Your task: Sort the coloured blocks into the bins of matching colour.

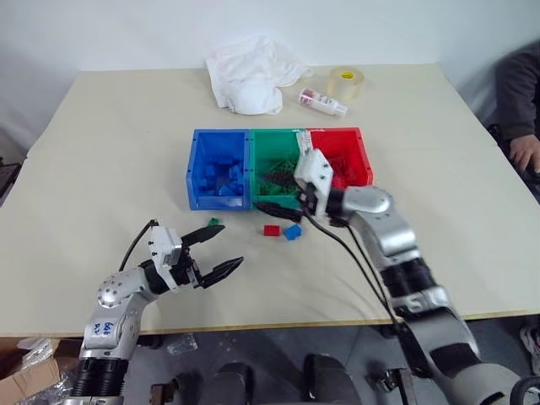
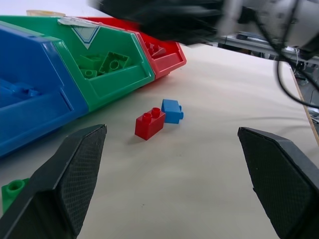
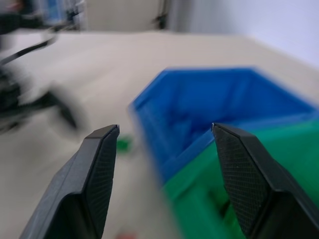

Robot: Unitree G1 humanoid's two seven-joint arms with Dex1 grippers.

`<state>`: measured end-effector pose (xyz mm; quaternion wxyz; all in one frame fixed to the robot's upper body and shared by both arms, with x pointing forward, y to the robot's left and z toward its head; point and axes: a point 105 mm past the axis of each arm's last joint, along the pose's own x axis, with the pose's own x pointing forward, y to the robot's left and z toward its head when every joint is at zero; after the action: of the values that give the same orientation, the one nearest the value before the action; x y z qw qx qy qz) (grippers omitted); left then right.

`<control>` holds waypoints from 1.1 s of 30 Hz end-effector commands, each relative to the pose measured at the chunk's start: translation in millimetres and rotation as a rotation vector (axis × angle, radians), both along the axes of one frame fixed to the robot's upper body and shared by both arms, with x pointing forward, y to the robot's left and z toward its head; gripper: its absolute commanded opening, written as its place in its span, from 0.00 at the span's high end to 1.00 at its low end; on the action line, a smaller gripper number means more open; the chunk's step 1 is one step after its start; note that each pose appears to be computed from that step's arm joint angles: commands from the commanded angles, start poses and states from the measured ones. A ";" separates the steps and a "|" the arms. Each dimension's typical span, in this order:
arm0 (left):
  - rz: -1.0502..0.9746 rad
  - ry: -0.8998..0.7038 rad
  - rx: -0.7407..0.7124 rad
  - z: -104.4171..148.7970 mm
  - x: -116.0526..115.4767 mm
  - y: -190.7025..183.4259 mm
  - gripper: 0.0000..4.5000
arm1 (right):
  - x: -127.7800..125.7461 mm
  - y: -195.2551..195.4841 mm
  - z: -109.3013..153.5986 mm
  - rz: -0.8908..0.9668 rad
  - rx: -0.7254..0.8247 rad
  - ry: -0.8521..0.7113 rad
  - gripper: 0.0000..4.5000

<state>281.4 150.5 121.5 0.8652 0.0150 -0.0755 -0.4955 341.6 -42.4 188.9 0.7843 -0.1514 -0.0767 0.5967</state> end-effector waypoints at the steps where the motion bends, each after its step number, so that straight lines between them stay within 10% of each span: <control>1: -0.022 -0.042 0.000 9.0 -0.1 -2.5 0.00 | -21.9 -23.3 4.1 0.039 -0.022 0.017 0.31; 15: -0.036 -0.044 0.018 10.0 6.4 4.6 0.00 | -61.6 -131.0 -33.8 -0.277 -0.150 0.204 0.31; 33: -0.019 -0.058 0.017 10.7 5.4 5.7 0.00 | -23.2 -87.8 -49.6 -0.198 -0.172 0.188 0.31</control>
<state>290.5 156.1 125.9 0.8589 0.0241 -0.0810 -0.5052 314.9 -134.4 136.7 0.8329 -0.1548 0.0777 0.5256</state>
